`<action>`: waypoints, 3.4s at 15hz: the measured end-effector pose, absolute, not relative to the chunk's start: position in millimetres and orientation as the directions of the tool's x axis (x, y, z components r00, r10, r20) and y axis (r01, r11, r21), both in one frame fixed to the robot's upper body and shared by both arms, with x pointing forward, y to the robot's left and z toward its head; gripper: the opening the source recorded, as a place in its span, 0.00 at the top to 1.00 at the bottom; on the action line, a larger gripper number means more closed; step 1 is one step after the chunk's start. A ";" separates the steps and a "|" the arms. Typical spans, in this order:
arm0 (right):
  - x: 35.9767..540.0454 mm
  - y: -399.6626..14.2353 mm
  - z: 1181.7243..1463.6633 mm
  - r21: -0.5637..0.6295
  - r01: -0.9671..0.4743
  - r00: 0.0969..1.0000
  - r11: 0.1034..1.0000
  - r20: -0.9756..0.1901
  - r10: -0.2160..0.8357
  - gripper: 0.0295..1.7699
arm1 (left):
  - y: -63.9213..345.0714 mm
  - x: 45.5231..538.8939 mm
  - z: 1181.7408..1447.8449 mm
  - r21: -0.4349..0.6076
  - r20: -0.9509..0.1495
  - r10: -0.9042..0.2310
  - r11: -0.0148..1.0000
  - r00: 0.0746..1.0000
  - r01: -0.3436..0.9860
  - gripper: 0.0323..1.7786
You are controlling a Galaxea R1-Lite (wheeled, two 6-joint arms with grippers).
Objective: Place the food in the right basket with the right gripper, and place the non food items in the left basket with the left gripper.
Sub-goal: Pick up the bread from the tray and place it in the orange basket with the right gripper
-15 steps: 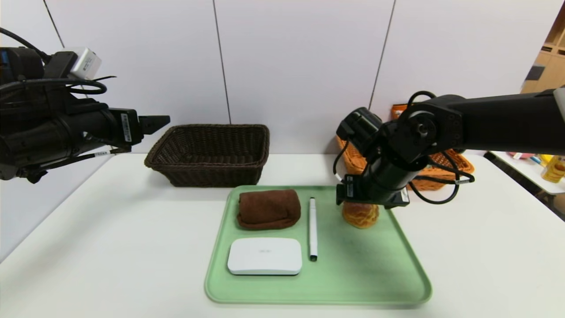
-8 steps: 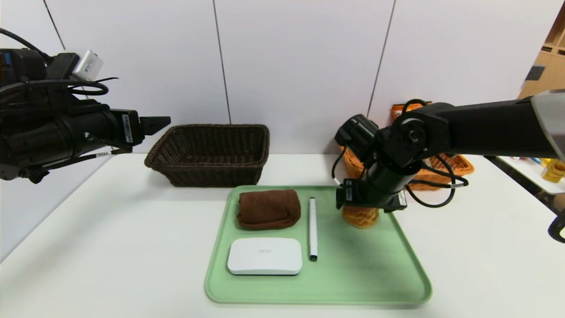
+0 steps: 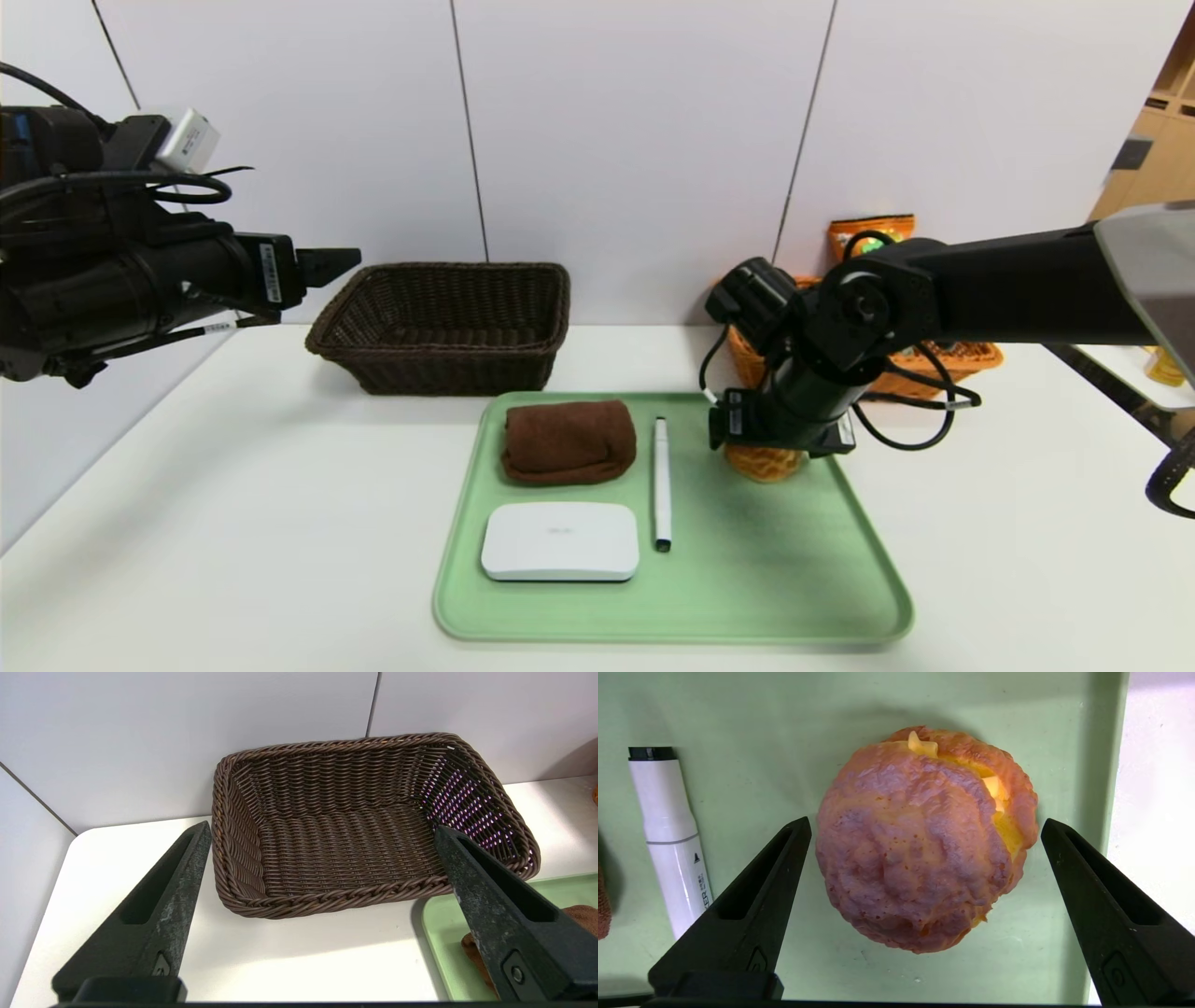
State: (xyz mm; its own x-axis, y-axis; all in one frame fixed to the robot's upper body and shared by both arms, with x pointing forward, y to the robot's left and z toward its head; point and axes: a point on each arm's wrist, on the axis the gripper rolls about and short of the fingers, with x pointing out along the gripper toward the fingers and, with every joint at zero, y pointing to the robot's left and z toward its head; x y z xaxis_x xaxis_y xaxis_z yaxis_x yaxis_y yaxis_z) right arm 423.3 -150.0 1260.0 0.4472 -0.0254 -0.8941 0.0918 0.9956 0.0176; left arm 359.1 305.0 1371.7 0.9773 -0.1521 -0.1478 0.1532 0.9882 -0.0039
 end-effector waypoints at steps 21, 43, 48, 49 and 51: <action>381.5 -187.1 1394.2 0.057 -0.145 0.823 0.988 -0.546 0.152 0.57 | 308.1 357.6 1372.2 -0.026 -0.146 -0.144 0.990 0.979 0.142 0.05; 513.5 -240.3 1272.3 -0.051 0.051 0.801 0.997 -0.595 -0.072 0.52 | 309.5 347.5 1371.1 -0.033 -0.146 -0.141 0.990 0.979 0.137 0.05; 516.2 -240.8 1268.6 -0.067 0.068 0.803 0.995 -0.589 -0.095 0.28 | 309.5 347.5 1371.1 -0.033 -0.146 -0.141 0.990 0.979 0.137 0.05; 516.5 -241.0 1268.4 -0.067 0.070 0.803 0.995 -0.588 -0.096 0.25 | 309.5 347.5 1371.1 -0.033 -0.145 -0.141 0.990 0.979 0.137 0.05; 516.9 -240.9 1268.9 -0.067 0.071 0.805 0.995 -0.586 -0.096 0.20 | 309.5 347.5 1371.1 -0.039 -0.146 -0.141 0.990 0.979 0.137 0.05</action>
State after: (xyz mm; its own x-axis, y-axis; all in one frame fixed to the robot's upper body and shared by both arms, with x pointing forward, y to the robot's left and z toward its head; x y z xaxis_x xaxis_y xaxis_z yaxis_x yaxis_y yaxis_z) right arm 516.9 -240.9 1268.9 0.8049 -0.0963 -0.5855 0.0706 0.9953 -0.0667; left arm 347.5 309.5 1371.1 0.9792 -0.1409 -0.1457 0.1367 0.9899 -0.0385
